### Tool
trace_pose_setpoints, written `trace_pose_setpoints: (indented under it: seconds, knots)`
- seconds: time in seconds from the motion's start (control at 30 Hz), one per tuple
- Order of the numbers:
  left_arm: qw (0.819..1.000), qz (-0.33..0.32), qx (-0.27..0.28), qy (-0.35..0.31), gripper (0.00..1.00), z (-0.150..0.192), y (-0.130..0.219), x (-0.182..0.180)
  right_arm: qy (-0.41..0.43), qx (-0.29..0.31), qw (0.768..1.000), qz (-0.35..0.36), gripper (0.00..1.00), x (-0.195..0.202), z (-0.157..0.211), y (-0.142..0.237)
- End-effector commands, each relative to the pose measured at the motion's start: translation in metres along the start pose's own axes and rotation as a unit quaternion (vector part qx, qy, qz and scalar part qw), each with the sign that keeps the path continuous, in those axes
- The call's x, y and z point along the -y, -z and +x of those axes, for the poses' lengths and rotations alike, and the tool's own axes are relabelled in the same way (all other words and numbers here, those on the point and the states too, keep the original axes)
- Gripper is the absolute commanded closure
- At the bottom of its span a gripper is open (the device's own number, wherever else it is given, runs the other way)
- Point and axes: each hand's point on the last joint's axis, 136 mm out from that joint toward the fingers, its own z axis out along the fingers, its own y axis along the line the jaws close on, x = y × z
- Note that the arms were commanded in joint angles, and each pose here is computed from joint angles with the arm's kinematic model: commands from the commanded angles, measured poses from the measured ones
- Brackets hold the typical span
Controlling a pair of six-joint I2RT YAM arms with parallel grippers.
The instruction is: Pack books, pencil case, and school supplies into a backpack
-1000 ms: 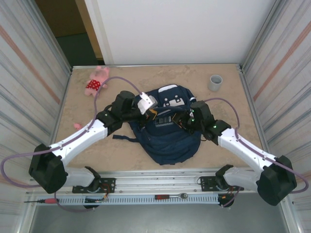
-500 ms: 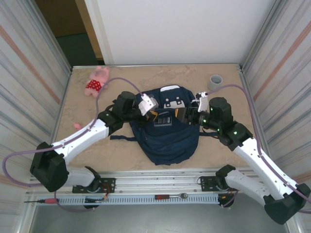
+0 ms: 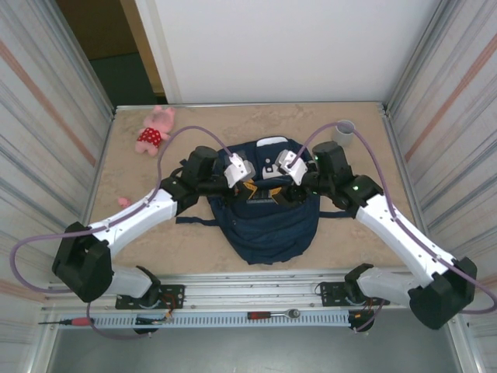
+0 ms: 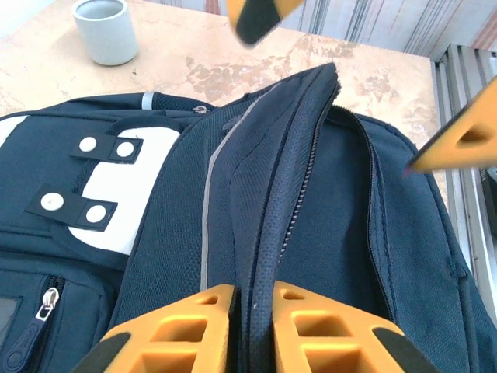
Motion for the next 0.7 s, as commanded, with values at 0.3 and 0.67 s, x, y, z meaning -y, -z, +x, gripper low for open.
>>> trace_pose_setpoints:
  seconds: [0.3, 0.67]
  knots:
    - [0.999, 0.01, 0.032, 0.039, 0.75, 0.01, 0.003, -0.012, 0.057, 0.019, 0.998, -0.021, 0.85, 0.026, -0.002, -0.018]
    - [0.98, -0.013, 0.051, 0.194, 0.29, 0.059, 0.037, -0.043, 0.028, 0.06, 0.995, -0.071, 1.0, 0.037, 0.0, -0.004]
